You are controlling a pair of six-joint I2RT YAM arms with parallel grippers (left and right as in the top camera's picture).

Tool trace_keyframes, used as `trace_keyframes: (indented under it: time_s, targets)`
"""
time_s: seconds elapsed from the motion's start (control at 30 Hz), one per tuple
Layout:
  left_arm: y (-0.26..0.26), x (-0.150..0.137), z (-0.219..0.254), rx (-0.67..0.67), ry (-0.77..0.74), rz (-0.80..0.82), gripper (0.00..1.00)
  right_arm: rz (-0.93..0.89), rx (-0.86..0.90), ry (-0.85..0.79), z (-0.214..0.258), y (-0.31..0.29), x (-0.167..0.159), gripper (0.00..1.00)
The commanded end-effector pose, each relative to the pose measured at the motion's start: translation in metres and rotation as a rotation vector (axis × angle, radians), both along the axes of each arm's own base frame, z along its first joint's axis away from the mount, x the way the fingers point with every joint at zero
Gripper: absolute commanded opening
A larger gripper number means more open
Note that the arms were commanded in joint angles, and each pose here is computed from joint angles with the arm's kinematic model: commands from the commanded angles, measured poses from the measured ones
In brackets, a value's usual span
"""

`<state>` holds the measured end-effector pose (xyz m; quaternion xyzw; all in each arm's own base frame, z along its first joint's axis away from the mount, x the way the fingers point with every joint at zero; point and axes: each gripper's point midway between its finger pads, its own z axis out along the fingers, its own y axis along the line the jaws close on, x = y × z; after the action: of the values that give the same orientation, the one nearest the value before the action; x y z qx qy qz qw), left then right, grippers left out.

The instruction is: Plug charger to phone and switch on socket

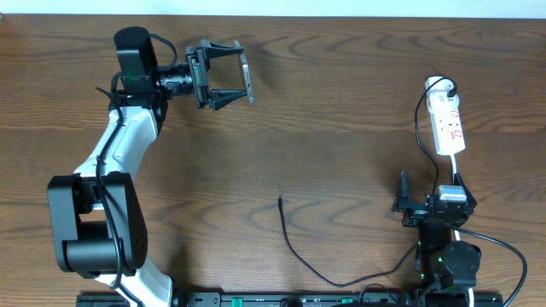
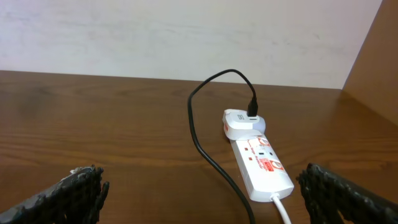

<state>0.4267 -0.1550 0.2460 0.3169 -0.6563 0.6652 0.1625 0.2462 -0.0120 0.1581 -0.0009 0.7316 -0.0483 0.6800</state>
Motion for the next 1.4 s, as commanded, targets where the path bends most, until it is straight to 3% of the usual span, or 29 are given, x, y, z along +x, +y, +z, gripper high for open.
trace_keyframes:
  time_s: [0.0, 1.37]
  targets:
    - [0.0007, -0.0046, 0.0214, -0.005, -0.058, -0.015, 0.08, 0.0, -0.013, 0.0, -0.0002, 0.0003, -0.0003, 0.99]
    - [0.0023, 0.0021, 0.0194, -0.01, 0.021, 0.029, 0.07, 0.0, -0.013, 0.0, -0.0002, 0.0003, -0.0003, 0.99]
